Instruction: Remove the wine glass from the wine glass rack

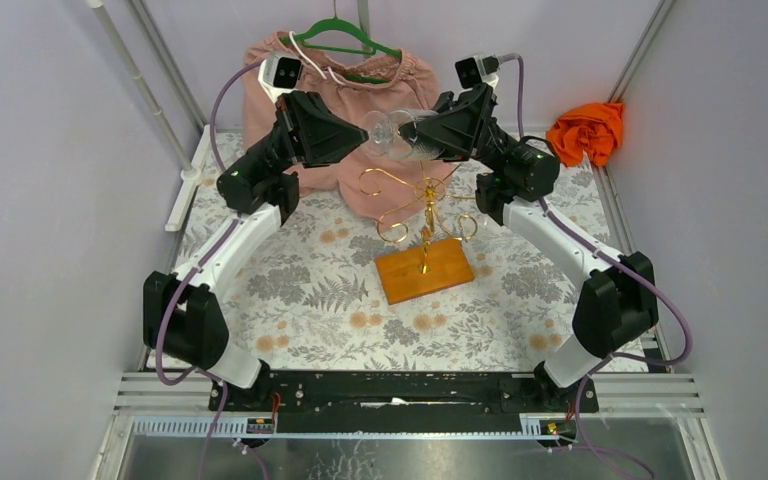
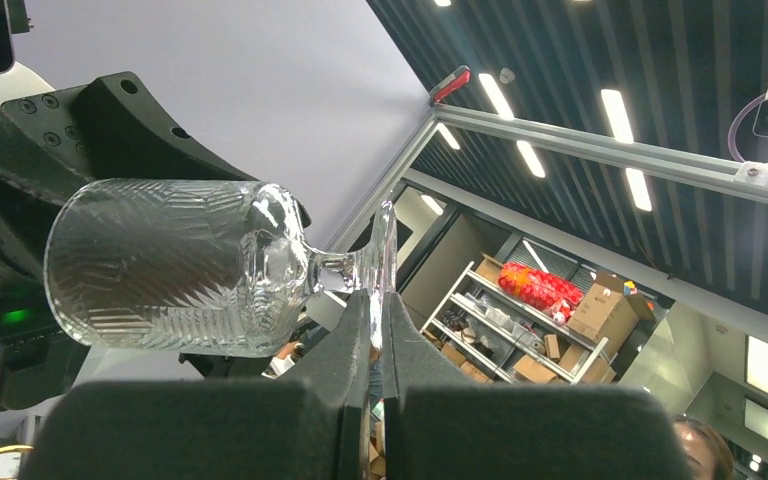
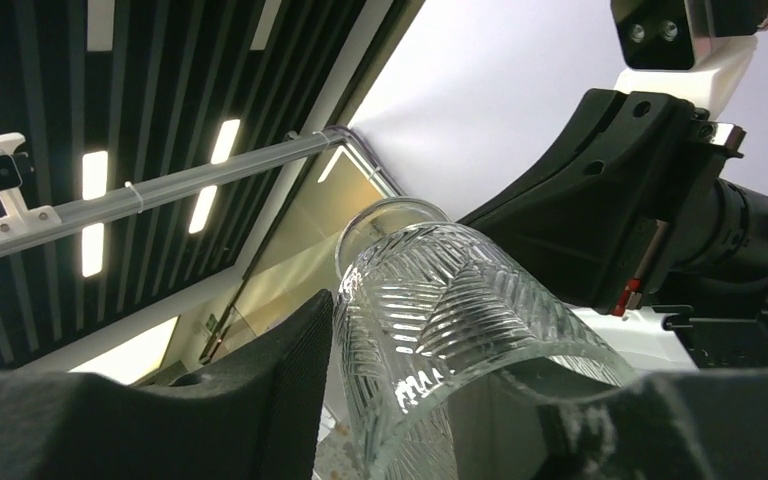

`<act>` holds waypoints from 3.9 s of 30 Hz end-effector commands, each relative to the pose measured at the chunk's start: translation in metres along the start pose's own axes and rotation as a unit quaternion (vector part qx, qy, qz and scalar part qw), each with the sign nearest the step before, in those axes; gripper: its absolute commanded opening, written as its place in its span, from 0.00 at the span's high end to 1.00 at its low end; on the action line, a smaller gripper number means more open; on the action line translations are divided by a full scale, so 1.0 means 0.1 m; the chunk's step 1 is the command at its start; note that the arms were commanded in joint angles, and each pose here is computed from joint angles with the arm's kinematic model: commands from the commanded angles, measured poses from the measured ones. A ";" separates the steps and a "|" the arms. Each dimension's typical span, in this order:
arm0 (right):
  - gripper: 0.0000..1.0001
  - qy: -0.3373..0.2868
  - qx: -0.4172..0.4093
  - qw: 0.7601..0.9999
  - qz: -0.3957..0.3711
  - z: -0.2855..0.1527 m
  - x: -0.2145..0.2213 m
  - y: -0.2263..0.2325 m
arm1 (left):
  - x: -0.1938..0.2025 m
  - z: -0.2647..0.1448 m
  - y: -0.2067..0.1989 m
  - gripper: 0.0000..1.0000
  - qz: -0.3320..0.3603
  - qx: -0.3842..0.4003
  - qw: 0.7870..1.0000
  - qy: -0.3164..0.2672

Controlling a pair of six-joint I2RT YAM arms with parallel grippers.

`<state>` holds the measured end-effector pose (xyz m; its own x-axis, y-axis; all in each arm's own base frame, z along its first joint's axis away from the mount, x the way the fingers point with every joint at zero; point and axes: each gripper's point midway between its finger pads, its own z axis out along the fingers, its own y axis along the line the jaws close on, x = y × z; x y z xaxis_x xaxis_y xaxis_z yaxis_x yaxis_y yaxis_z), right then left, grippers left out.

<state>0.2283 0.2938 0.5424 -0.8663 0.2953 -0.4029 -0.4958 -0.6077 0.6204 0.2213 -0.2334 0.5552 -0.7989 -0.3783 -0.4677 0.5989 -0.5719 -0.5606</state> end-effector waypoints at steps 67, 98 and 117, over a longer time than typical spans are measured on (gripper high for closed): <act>1.00 -0.161 0.798 0.423 -0.398 -2.35 -0.81 0.76 | -0.79 -1.51 0.40 0.11 0.286 -0.676 0.668 -0.119; 1.00 0.023 0.874 0.480 -0.078 -4.24 -0.05 -1.29 | -0.69 -1.78 0.63 0.01 0.266 -0.712 0.644 -0.089; 1.00 0.039 0.904 0.423 -0.043 -4.74 -0.41 -1.81 | -0.71 -1.96 0.76 0.01 0.259 -0.711 0.647 -0.094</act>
<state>0.3544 0.0487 0.1034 -0.9138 0.1934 -0.3573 0.1800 0.9811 0.0707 0.3330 -0.1108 0.3922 -0.4538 -0.4010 -0.7958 0.0874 0.8687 -0.4876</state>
